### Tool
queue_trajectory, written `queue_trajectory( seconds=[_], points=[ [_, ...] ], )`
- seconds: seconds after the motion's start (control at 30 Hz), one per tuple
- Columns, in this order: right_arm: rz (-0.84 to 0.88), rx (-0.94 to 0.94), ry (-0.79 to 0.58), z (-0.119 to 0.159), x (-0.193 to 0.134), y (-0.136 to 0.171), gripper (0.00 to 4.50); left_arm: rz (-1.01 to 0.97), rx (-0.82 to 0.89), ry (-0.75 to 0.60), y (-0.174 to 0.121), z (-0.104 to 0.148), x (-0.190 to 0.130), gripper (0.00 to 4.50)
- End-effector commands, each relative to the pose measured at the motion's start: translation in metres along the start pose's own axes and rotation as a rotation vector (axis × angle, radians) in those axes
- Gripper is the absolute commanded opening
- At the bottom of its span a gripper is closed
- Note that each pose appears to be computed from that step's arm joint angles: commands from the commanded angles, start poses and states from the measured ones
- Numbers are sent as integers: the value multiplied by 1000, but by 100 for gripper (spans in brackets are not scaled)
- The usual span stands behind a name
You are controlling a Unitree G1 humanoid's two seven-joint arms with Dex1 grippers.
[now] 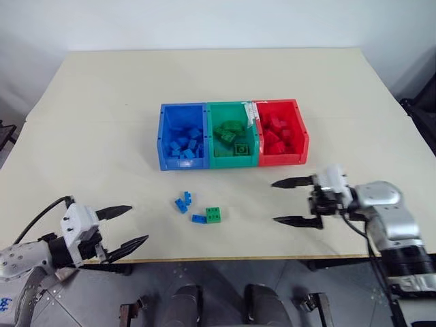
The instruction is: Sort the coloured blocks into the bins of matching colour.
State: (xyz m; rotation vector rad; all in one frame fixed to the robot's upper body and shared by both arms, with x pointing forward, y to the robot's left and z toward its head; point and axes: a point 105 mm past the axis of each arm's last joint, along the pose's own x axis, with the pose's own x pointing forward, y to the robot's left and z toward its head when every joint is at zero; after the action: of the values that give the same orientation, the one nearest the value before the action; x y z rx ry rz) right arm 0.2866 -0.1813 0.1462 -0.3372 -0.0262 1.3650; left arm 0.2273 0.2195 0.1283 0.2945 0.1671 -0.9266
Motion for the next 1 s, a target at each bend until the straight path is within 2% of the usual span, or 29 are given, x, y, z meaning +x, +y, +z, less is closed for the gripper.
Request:
queue_trajectory(
  seconds=[0.03, 0.17, 0.3, 0.43, 0.67, 0.9, 1.0],
  points=[
    [-77, -46, -4, 5, -23, 0, 448, -101, -28, 0, -16, 21, 26, 450],
    [-145, -60, 17, 5, -38, 6, 448, -260, 29, 5, -37, 43, 63, 450],
    [-209, -60, 49, 6, -49, 11, 448, -293, 57, 149, -40, 39, 100, 450],
    [-256, -53, 73, 6, -57, 18, 448, -263, 76, 246, -35, 36, 123, 450],
    [-305, -45, 86, 11, -63, 31, 448, -293, 103, 361, -35, 31, 133, 450],
    [-324, -43, 84, 13, -60, 33, 448, -339, 105, 284, -47, 39, 145, 450],
    [-326, -45, 79, 15, -58, 32, 448, -344, 118, 314, -48, 31, 141, 450]
  ],
)
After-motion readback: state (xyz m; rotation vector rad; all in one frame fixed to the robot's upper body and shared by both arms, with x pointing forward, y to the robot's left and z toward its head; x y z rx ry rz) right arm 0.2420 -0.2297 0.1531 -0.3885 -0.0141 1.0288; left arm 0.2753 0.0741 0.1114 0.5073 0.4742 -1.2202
